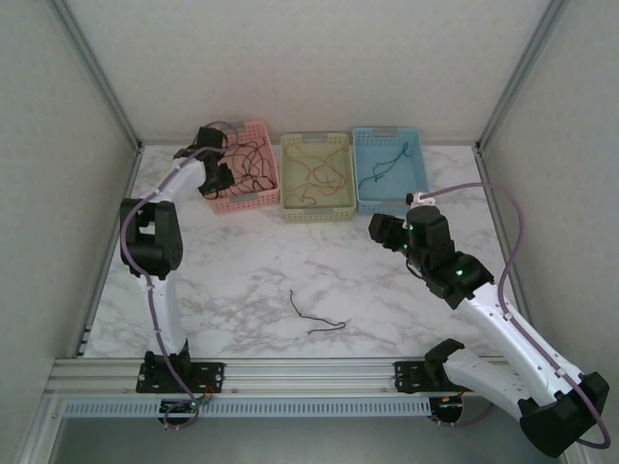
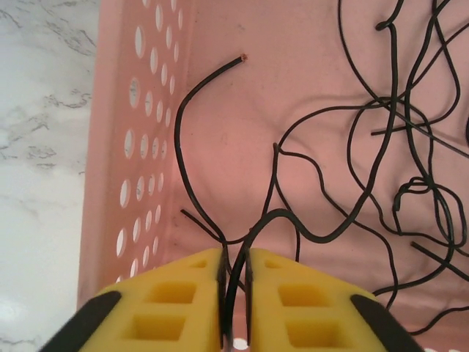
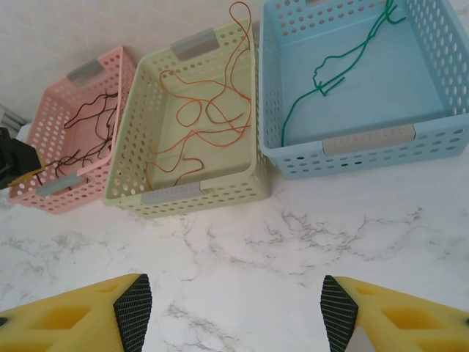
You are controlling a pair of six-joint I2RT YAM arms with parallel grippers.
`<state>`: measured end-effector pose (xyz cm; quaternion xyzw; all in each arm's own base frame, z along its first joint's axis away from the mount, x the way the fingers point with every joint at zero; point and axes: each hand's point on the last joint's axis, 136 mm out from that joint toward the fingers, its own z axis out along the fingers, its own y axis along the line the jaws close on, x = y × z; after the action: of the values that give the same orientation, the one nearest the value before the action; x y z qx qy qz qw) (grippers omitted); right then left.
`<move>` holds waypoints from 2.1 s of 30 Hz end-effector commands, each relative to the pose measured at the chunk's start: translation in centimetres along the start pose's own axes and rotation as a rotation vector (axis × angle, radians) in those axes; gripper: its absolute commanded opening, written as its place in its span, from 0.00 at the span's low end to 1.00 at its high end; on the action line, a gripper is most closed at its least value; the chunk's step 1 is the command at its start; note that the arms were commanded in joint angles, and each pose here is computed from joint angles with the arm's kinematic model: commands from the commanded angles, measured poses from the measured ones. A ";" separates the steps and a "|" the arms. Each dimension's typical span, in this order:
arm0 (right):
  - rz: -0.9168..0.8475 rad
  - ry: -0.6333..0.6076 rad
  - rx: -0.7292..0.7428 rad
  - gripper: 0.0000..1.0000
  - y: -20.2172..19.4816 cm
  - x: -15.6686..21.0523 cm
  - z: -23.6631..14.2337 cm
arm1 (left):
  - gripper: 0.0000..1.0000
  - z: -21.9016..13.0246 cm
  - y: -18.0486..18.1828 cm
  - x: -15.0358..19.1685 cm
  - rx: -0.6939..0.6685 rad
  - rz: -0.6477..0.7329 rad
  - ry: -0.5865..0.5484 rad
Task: Untangle the cables
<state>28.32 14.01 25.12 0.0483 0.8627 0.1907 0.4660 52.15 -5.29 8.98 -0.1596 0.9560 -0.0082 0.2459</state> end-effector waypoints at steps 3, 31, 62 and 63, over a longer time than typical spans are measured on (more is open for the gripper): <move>0.008 -0.008 0.003 0.65 -0.3 0.1 0.0 | 0.45 -2.4 0.8 -0.4 -0.038 0.021 0.028; -0.162 0.565 -0.207 0.59 3.9 13.7 3.9 | 0.67 -27.0 0.5 10.0 0.484 0.004 -0.152; -0.710 0.960 -0.219 0.36 13.4 30.6 6.8 | 0.70 -28.0 4.9 19.9 0.511 0.037 -0.103; -0.713 0.953 -0.214 0.30 13.4 30.4 6.9 | 0.70 -28.0 4.9 19.9 0.510 0.037 -0.102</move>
<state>15.25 36.24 2.49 -0.3749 0.9164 0.1283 0.0566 21.43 -8.56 24.38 -0.0805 0.9081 -0.2409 0.3328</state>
